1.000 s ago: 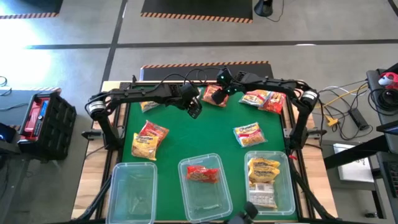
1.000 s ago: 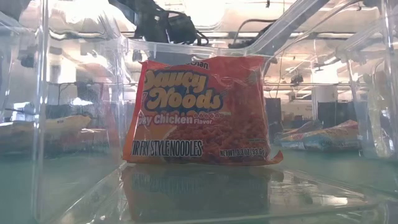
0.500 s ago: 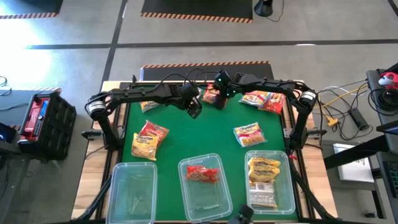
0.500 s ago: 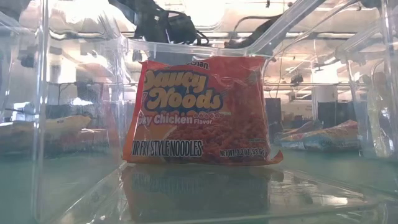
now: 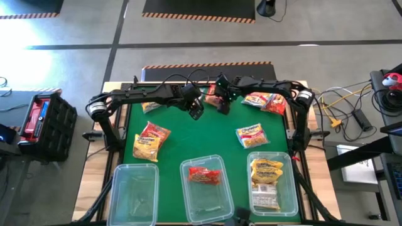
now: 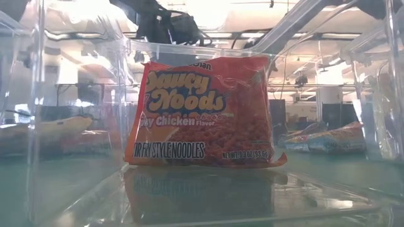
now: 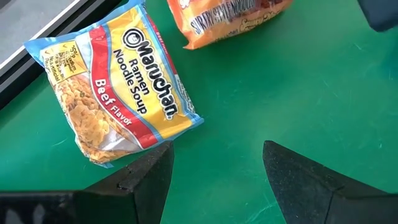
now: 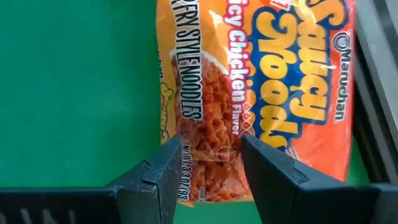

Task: Sort Maruchan noodles
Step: Put the orange noodle pack into the middle transparent bin

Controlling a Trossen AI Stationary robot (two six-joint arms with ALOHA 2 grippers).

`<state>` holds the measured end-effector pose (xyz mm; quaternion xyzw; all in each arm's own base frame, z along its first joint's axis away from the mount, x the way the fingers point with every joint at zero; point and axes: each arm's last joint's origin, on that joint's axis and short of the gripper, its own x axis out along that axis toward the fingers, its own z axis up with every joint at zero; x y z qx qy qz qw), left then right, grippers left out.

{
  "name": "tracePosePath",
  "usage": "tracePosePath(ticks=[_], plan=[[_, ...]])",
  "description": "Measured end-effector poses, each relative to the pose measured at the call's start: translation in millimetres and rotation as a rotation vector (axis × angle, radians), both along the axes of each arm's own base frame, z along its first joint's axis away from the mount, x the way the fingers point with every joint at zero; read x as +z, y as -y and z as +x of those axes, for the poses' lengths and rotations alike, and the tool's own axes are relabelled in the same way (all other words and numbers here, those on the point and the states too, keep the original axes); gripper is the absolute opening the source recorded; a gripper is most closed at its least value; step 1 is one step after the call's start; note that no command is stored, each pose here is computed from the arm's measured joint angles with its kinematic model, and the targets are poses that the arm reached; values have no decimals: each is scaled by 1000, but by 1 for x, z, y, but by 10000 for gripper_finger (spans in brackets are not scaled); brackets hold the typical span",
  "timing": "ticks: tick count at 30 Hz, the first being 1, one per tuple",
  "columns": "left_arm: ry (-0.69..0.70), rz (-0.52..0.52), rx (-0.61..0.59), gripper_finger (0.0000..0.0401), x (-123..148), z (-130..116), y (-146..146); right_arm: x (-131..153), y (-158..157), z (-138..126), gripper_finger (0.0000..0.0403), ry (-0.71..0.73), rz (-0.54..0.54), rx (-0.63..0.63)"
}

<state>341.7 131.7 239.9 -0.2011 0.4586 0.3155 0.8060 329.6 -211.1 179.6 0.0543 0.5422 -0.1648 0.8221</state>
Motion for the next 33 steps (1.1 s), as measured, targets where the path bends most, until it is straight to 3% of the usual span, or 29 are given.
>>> tracePosePath(ticks=[4, 12, 15, 22, 29, 33], plan=[[-3, -1, -1, 231, 0, 0, 0, 2, -6, -3, 153, 13, 104, 55], [-5, -8, -7, 231, 0, 0, 0, 1, -26, -7, 153, 94, 475, 194], [3, -27, -18, 231, 0, 0, 1, 4, -30, -6, 153, 138, 541, 220], [53, -85, -63, 231, 1, 4, 5, 25, -34, -12, 153, 162, 501, 227], [129, -127, -155, 231, 4, 11, 11, 31, -36, -16, 153, 56, 251, 384], [145, -152, -177, 231, 4, 13, 14, 26, -40, -12, 153, 25, 198, 481]])
